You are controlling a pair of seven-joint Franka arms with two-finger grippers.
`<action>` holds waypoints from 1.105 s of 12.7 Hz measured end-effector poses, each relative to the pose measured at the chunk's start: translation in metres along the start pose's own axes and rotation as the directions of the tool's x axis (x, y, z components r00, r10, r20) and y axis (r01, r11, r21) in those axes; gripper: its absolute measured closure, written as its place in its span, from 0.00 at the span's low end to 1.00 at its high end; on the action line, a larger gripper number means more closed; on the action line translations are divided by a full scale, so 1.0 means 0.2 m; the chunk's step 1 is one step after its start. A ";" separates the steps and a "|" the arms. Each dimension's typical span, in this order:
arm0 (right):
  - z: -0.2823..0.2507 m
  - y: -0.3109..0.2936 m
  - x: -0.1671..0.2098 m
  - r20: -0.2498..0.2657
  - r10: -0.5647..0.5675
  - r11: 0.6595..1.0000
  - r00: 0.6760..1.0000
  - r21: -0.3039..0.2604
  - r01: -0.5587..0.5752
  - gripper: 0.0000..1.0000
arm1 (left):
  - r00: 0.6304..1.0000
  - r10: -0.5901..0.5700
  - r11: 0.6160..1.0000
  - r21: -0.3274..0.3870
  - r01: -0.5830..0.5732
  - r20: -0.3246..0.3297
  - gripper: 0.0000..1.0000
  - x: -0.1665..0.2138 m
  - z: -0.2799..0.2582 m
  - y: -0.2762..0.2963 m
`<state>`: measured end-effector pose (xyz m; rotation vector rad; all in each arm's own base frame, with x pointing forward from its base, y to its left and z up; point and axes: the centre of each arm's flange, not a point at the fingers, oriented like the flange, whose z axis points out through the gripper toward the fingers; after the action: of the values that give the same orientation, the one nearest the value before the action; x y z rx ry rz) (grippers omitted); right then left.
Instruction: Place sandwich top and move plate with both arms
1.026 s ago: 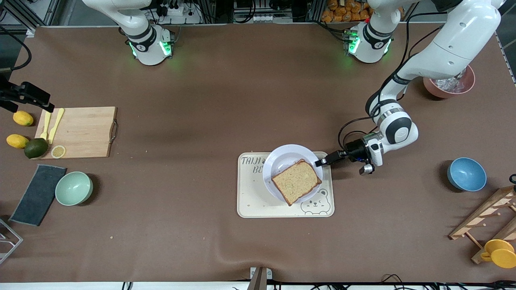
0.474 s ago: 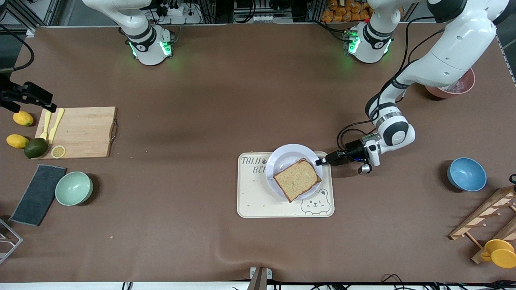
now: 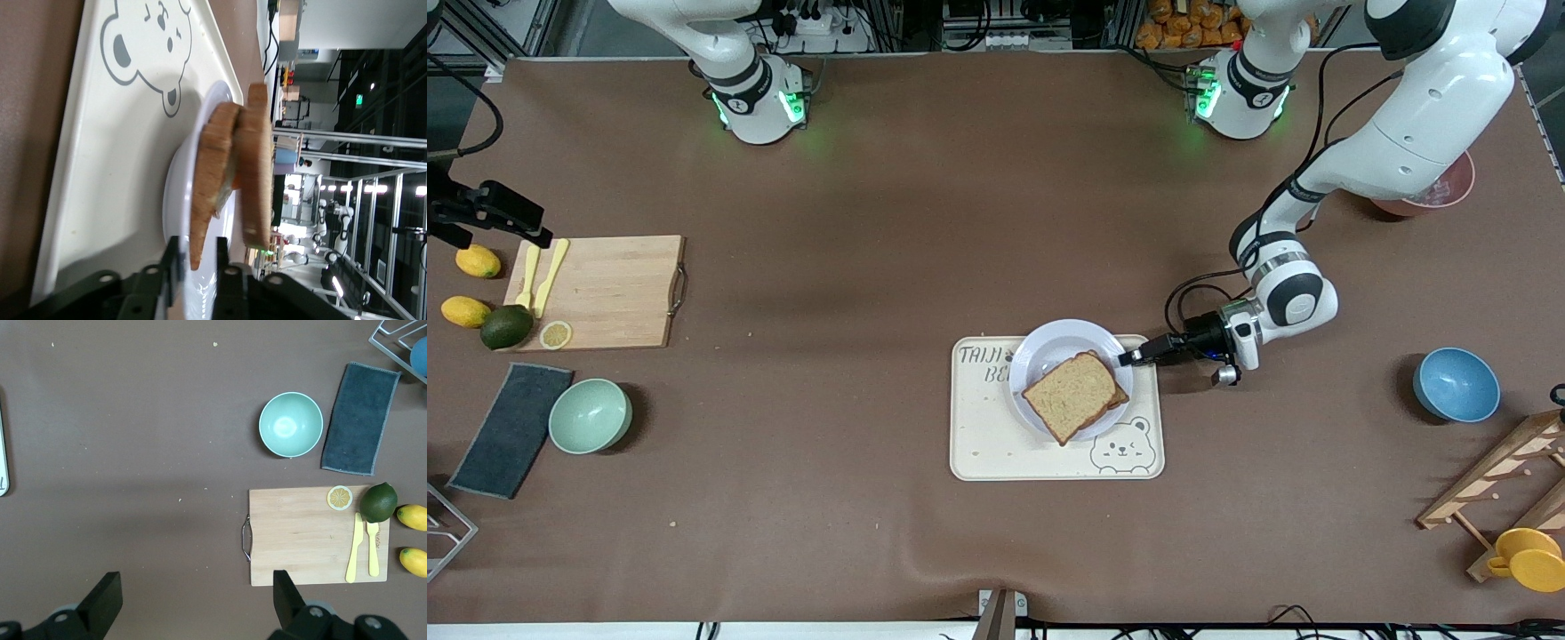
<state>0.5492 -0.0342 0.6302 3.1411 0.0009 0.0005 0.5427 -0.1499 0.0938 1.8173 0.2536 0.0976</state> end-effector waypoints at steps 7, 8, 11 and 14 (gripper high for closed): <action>0.01 0.00 0.01 0.003 -0.001 1.000 1.000 0.000 0.001 0.00 | 0.997 -0.024 0.999 0.036 0.021 0.079 0.59 0.14 -0.16 0.03; 0.01 0.00 0.01 0.003 -0.001 1.000 1.000 0.000 0.001 0.00 | 0.993 -0.043 0.999 0.025 0.041 0.105 0.59 0.18 -0.20 0.06; 0.01 0.00 0.01 0.004 -0.001 1.000 1.000 0.000 0.001 0.00 | 0.978 -0.096 0.995 0.031 0.092 0.186 0.61 0.33 -0.37 0.27; 0.02 -0.01 0.01 0.004 -0.003 1.000 1.000 0.000 0.003 0.00 | 0.952 -0.117 0.990 0.111 0.089 0.281 0.62 0.51 -0.58 0.58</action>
<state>0.5512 -0.0323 0.6271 3.1407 0.0061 -0.0059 0.6324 -0.0450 0.2289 1.8836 0.1484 -0.2560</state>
